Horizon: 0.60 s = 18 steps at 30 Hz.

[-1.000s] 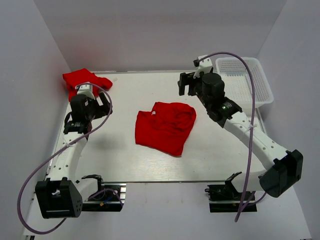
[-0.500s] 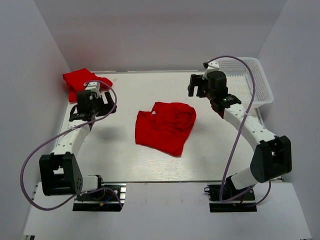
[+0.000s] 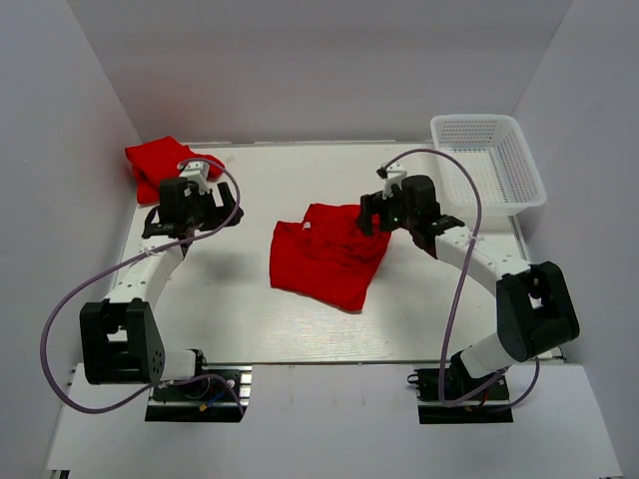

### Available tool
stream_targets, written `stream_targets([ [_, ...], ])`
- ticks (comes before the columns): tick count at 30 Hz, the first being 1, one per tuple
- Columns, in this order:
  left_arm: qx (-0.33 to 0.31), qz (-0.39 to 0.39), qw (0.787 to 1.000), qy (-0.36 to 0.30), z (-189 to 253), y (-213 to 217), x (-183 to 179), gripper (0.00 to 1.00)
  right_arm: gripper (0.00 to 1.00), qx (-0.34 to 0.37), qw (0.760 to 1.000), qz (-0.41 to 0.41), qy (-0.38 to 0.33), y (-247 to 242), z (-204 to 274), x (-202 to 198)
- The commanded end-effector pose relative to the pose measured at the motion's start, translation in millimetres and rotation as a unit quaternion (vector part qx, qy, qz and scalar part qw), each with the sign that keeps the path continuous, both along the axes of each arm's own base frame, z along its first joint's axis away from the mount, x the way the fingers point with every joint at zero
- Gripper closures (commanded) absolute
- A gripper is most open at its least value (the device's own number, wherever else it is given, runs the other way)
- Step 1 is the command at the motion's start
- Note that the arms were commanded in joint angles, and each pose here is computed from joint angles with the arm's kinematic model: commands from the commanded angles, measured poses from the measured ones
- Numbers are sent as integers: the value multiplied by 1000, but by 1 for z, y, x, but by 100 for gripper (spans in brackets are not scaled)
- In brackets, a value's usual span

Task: Fold and stack the t-shirts
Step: Flatten out the tshirt

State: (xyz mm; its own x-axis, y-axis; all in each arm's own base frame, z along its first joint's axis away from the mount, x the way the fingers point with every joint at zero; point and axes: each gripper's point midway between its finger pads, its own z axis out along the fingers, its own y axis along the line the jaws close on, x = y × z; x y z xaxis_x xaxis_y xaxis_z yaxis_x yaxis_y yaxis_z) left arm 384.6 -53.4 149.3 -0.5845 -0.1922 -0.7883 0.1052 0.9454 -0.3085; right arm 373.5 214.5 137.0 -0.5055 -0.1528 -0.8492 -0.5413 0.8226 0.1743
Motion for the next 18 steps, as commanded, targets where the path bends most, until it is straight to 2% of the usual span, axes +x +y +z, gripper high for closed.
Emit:
stream_targets([
  [1, 3, -22, 1000, 15, 13, -7, -15, 0, 10, -12, 995, 78, -61, 31, 20, -2],
  [3, 9, -12, 1000, 21, -1, -3, -28, 0, 12, -19, 993, 95, -71, 45, 26, -1],
  [7, 13, -17, 1000, -19, 15, -3, -25, 0, 14, -25, 988, 116, -96, 77, 32, 4],
  [13, 40, 22, 999, 14, 11, 13, -23, 0, 20, -62, 986, 141, -67, 118, -3, 1],
  [18, 43, 27, 999, 9, 14, 15, -23, 0, 24, -89, 984, 148, -45, 135, -25, 4],
])
